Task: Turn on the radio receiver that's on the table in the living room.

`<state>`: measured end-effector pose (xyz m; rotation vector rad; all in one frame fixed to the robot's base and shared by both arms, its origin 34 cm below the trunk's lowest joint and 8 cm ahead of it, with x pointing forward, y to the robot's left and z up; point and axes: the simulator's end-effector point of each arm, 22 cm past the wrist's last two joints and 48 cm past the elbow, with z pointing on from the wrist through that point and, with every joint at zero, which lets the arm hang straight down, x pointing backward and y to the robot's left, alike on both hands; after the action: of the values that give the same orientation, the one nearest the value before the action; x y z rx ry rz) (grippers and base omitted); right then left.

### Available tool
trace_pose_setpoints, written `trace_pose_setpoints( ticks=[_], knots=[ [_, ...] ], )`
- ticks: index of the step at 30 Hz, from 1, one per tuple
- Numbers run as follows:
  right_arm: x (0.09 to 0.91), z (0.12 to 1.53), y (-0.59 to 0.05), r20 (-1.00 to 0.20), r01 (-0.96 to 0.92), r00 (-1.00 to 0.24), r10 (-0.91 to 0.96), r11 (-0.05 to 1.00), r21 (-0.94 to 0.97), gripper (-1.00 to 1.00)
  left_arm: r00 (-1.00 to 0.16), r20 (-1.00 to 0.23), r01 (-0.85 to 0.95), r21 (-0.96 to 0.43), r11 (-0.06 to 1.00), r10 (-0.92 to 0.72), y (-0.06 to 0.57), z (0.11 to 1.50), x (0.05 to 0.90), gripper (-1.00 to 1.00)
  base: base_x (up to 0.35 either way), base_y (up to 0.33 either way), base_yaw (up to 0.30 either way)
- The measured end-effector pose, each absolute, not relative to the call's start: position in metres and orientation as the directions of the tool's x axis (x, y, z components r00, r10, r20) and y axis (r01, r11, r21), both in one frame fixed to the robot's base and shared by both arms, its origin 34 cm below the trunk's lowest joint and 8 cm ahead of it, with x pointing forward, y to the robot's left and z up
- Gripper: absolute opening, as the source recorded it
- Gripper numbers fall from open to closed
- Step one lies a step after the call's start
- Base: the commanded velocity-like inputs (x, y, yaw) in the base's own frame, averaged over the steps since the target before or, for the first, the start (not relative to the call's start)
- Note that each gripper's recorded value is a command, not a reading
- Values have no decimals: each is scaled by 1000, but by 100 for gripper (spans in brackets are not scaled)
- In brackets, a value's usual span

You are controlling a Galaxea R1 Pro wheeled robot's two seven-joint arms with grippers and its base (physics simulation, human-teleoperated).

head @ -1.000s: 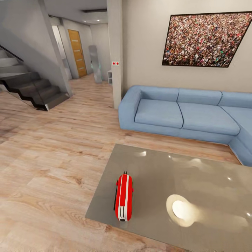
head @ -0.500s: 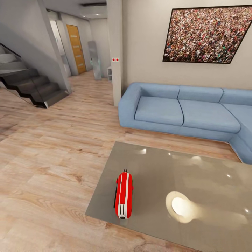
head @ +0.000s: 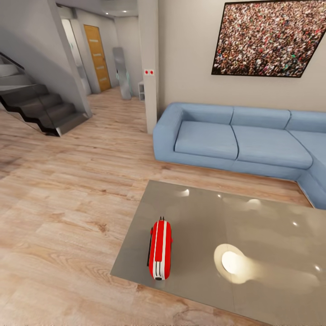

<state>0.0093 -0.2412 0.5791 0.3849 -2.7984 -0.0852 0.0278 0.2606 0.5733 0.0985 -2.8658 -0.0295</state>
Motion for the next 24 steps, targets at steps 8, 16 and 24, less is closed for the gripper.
trace_pose_setpoints(
  ticks=[8, 16, 24],
  knots=[
    [5, 581, -241, 311, -253, -910, -273, 962, 104, 100, -957, 282, -65, 30, 997, -71, 261, 575, 23, 100, 0, 0, 0],
    [0, 582, -242, 323, -251, -906, -272, 962, 106, 100, -953, 295, -65, 31, 997, -71, 261, 576, 18, 100, 0, 0, 0],
    [-5, 584, -242, 335, -250, -902, -273, 962, 109, 100, -949, 307, -64, 32, 997, -71, 261, 578, 13, 100, 0, 0, 0]
  ],
)
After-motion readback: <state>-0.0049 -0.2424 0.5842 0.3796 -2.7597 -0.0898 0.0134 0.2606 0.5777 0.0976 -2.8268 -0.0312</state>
